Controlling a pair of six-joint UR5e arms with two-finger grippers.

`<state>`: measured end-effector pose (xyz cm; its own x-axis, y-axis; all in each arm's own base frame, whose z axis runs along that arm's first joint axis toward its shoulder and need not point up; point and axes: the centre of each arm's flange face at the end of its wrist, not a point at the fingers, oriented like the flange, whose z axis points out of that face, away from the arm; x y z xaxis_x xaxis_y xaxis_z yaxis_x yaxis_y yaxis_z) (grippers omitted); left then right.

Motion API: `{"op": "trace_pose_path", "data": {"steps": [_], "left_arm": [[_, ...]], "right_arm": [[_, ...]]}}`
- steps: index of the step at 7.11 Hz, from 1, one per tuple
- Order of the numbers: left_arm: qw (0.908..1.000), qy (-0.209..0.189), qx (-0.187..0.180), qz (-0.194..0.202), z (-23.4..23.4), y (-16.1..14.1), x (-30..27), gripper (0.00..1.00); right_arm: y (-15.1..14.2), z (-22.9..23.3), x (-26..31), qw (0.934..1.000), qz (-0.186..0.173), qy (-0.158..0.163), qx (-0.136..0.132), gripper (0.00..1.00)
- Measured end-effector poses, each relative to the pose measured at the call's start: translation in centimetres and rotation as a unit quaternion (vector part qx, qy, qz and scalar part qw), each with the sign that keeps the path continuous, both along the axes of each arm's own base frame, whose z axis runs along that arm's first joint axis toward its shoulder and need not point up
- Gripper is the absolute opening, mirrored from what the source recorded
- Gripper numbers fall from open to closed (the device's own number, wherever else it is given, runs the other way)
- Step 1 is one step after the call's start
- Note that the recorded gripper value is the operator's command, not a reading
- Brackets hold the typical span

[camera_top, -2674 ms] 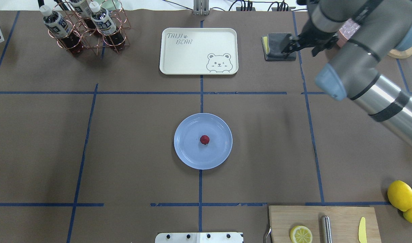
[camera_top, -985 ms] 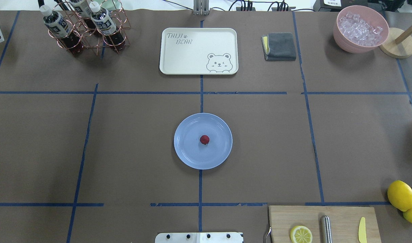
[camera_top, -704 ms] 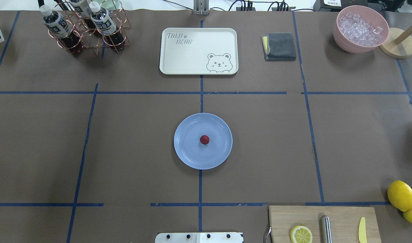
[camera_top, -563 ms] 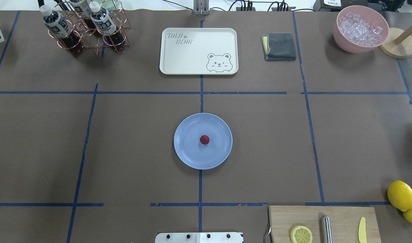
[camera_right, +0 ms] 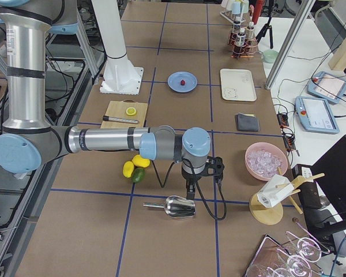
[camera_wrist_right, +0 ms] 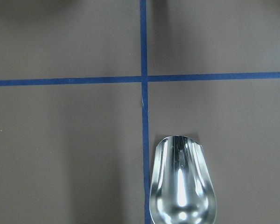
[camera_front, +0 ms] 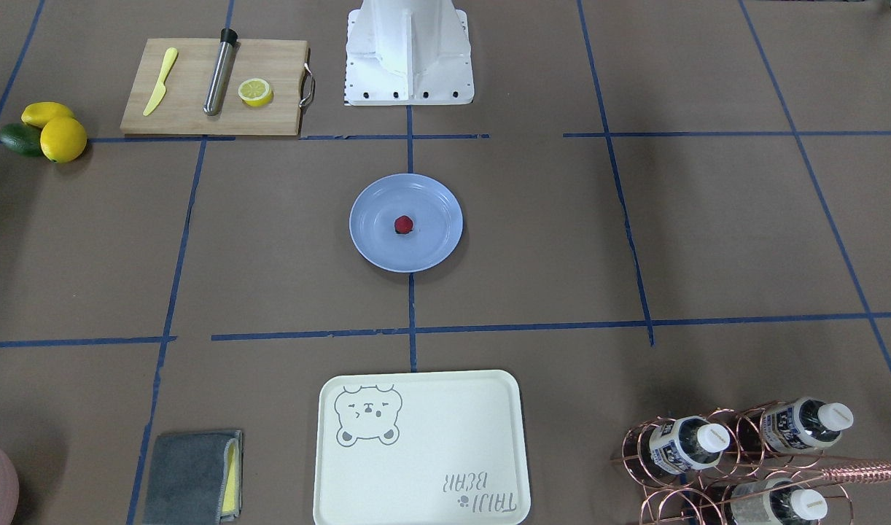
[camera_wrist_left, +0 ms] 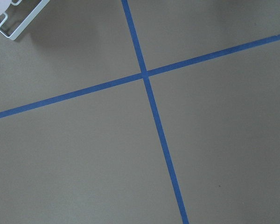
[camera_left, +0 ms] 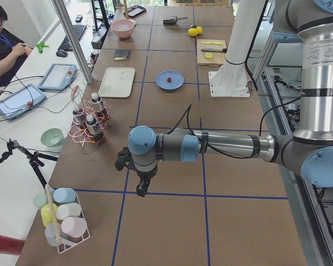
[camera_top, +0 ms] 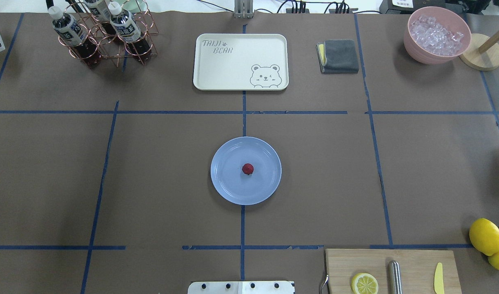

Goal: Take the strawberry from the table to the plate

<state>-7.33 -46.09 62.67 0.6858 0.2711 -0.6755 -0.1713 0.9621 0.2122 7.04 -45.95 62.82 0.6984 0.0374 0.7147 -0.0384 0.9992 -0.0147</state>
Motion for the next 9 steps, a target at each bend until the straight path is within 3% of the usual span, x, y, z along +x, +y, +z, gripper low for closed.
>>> {"op": "trace_pose_path", "data": {"steps": [9], "left_arm": [[1.0, 0.001, 0.001, 0.001, -0.13, -0.08, 0.04, 1.0]], "right_arm": [[0.38, 0.65, -0.15, 0.9999, 0.0, -0.011, -0.009, 1.0]]}}
